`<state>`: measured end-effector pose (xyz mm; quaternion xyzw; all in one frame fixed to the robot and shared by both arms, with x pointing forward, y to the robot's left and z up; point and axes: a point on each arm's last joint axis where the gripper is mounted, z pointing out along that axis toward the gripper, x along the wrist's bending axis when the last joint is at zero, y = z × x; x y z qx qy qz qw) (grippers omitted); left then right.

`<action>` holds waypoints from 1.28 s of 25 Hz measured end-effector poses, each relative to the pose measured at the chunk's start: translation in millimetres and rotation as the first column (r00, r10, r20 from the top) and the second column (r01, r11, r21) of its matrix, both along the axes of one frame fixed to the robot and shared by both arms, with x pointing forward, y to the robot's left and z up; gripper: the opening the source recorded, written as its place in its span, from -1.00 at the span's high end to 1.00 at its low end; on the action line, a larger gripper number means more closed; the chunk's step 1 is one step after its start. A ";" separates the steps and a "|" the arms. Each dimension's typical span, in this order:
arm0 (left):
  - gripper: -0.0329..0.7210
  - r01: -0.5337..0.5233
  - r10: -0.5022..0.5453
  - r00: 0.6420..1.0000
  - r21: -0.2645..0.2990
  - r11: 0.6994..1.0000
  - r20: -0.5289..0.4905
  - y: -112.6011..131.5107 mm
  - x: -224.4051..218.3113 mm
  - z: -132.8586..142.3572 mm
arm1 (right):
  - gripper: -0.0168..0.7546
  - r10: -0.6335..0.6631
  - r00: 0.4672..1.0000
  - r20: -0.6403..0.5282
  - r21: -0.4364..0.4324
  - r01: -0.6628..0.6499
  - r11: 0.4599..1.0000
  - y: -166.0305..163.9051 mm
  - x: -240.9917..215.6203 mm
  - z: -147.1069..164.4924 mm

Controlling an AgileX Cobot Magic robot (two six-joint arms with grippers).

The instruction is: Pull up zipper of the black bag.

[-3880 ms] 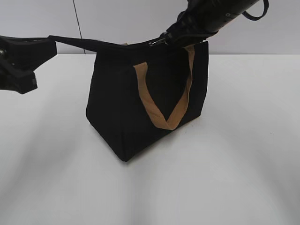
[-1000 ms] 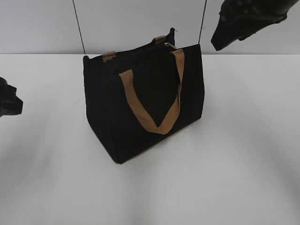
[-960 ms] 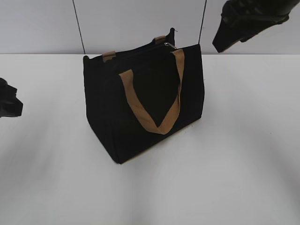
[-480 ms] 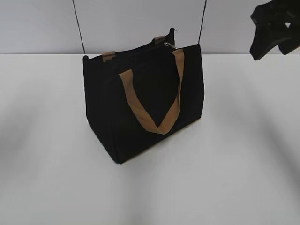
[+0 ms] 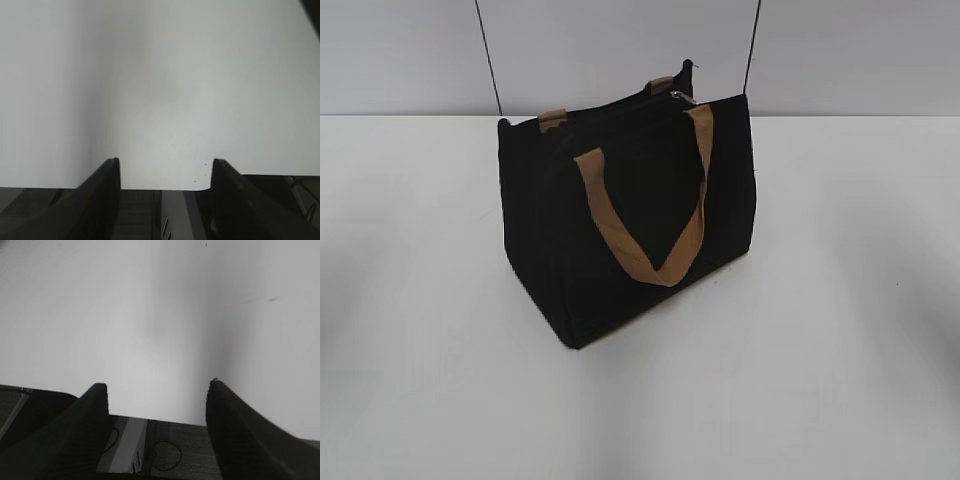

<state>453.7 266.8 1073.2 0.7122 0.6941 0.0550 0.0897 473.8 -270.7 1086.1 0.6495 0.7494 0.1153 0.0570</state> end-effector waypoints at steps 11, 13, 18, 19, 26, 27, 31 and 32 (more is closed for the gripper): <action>-0.22 0.012 0.009 0.951 -0.065 0.998 0.309 14.7 -106.6 33.6 | -0.26 -0.015 0.972 0.233 0.144 -0.019 0.989 -2.2 -143.5 -0.5; -0.22 0.019 0.014 0.930 -0.085 0.996 0.367 16.5 -125.5 35.3 | -0.26 -0.008 0.959 0.283 0.144 -0.034 0.989 -3.6 -160.1 -3.5; -0.21 0.033 0.018 0.885 -0.101 0.994 0.466 22.1 -164.5 23.9 | -0.26 0.067 0.917 0.394 0.100 -0.116 0.988 -6.4 -193.1 -18.3; -0.21 0.035 0.019 0.872 -0.103 0.994 0.490 23.4 -172.6 20.6 | -0.26 0.074 0.908 0.412 0.095 -0.123 0.988 -6.9 -198.4 -21.1; -0.21 0.042 0.020 0.740 -0.076 0.996 0.672 34.1 -215.5 0.6 | -0.26 0.084 0.811 0.579 0.070 -0.152 0.986 -10.0 -231.6 -40.7; -0.21 0.042 0.019 0.718 -0.070 0.997 0.696 35.5 -220.5 -1.6 | -0.26 0.082 0.786 0.613 0.066 -0.155 0.986 -10.4 -234.7 -40.5; -0.21 0.052 0.022 0.656 -0.074 0.996 0.754 37.6 -234.5 -8.3 | -0.26 0.068 0.703 0.708 0.059 -0.155 0.986 -11.5 -242.1 -44.6; -0.21 0.054 0.018 0.651 -0.070 0.996 0.759 37.6 -234.5 -8.3 | -0.26 0.067 0.698 0.713 0.059 -0.155 0.986 -11.5 -241.8 -44.8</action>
